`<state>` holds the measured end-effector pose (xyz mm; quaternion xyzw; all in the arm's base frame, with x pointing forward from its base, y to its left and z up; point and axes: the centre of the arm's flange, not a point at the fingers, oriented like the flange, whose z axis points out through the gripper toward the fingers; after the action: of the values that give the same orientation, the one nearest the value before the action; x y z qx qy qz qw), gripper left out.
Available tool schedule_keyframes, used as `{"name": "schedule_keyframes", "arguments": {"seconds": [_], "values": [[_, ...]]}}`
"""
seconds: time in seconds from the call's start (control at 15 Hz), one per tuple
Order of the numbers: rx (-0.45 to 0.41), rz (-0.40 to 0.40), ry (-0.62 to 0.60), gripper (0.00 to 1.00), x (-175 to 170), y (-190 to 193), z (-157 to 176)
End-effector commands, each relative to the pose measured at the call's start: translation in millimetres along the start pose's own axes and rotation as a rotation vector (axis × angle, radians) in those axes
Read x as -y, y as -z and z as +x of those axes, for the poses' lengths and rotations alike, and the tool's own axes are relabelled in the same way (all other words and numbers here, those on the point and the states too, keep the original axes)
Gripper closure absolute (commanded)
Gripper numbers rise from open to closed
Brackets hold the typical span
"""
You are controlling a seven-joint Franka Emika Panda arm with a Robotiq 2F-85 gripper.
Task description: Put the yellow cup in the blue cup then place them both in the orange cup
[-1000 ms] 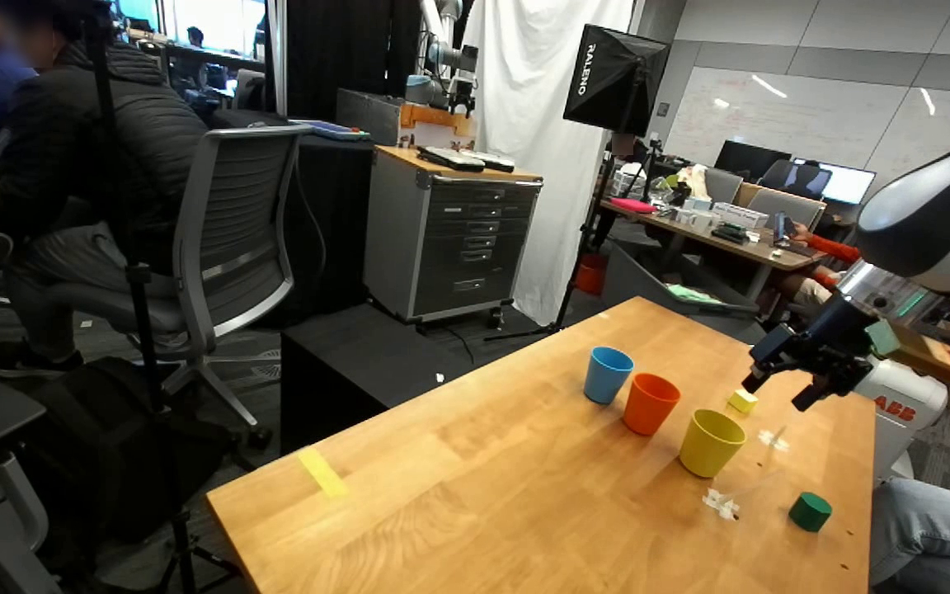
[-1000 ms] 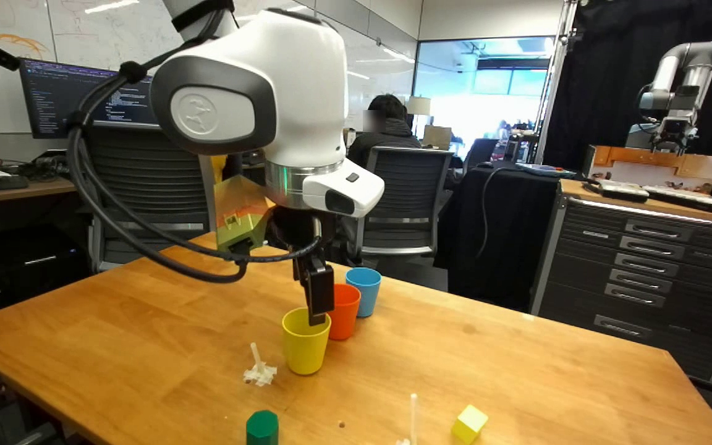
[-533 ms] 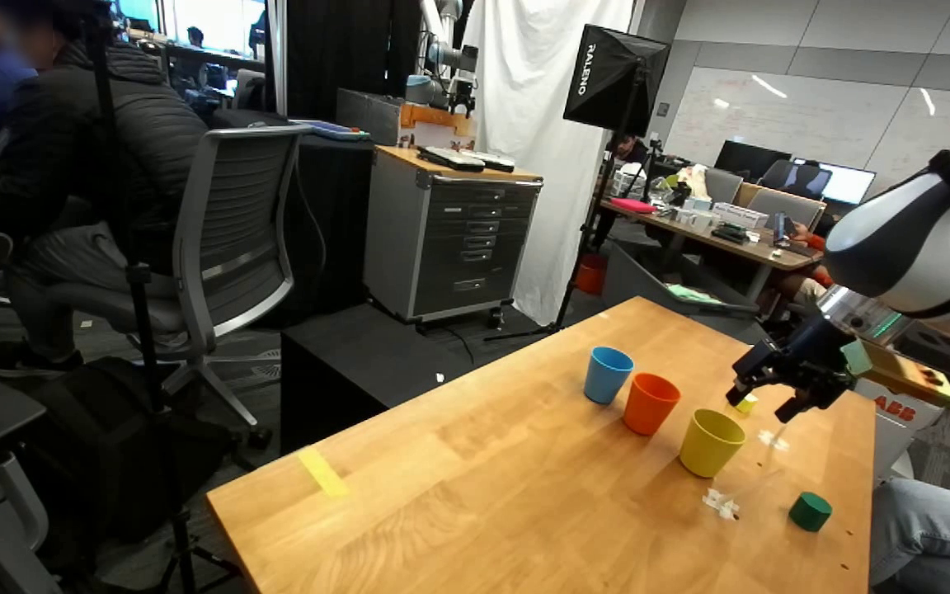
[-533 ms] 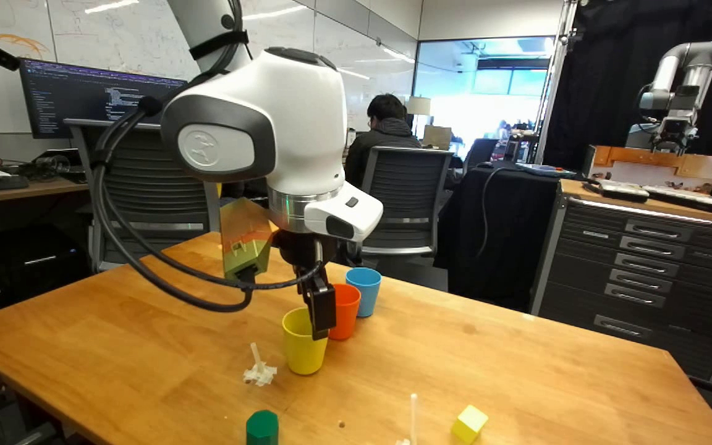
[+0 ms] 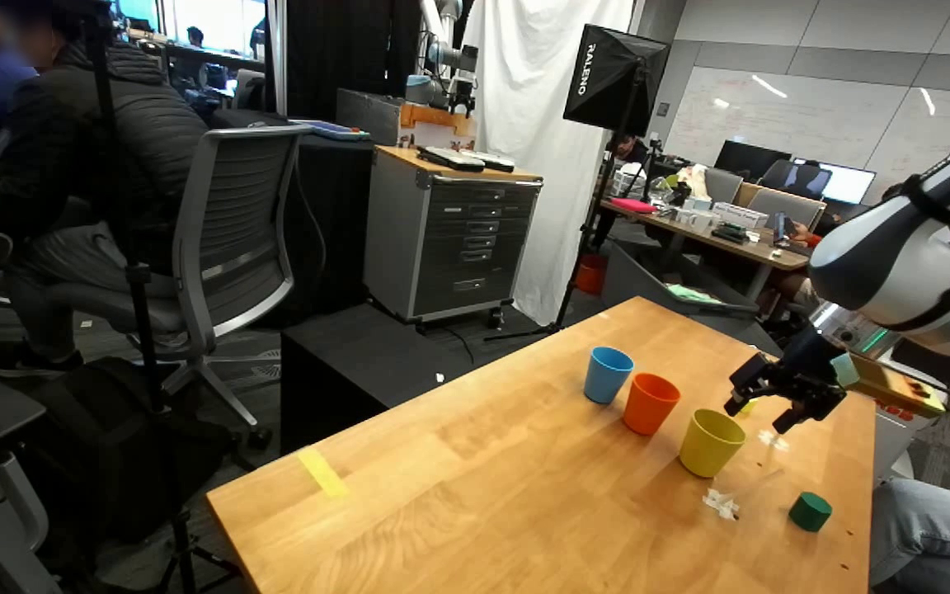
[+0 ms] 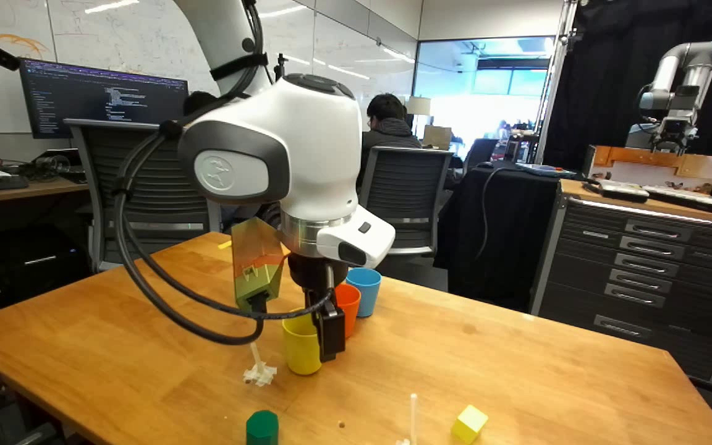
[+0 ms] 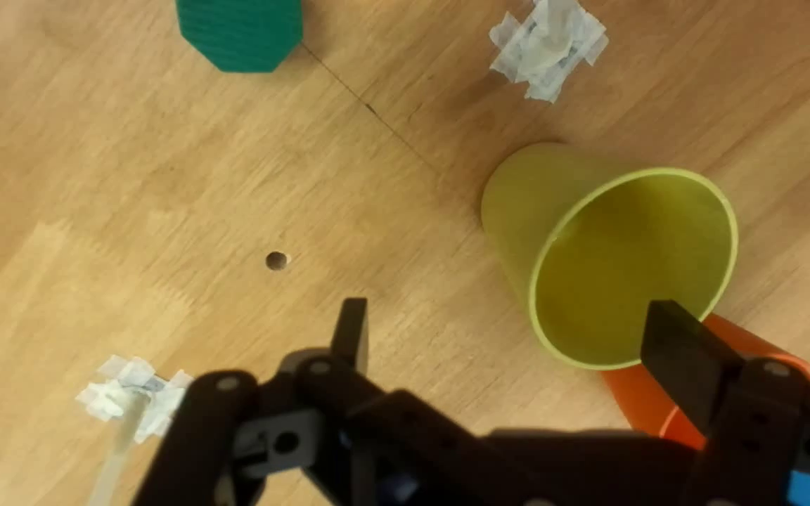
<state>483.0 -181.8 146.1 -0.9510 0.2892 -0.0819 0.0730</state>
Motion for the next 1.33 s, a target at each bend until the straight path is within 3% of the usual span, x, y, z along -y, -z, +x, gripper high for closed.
{"name": "schedule_keyframes", "arguments": {"seconds": [0.0, 0.27, 0.4, 0.53, 0.93, 1.2, 1.27], "values": [[0.006, 0.003, 0.022, 0.0, 1, -15, 7], [0.024, -0.004, 0.024, 0.0, 0, -23, 8], [0.029, -0.002, 0.021, 0.25, -1, -25, 9], [0.036, -0.001, 0.005, 0.44, 1, -27, 10], [0.032, -0.01, -0.004, 0.89, 3, -34, 12], [0.029, -0.013, -0.007, 0.96, 6, -35, 13], [0.025, -0.013, -0.007, 0.93, 8, -35, 14]]}}
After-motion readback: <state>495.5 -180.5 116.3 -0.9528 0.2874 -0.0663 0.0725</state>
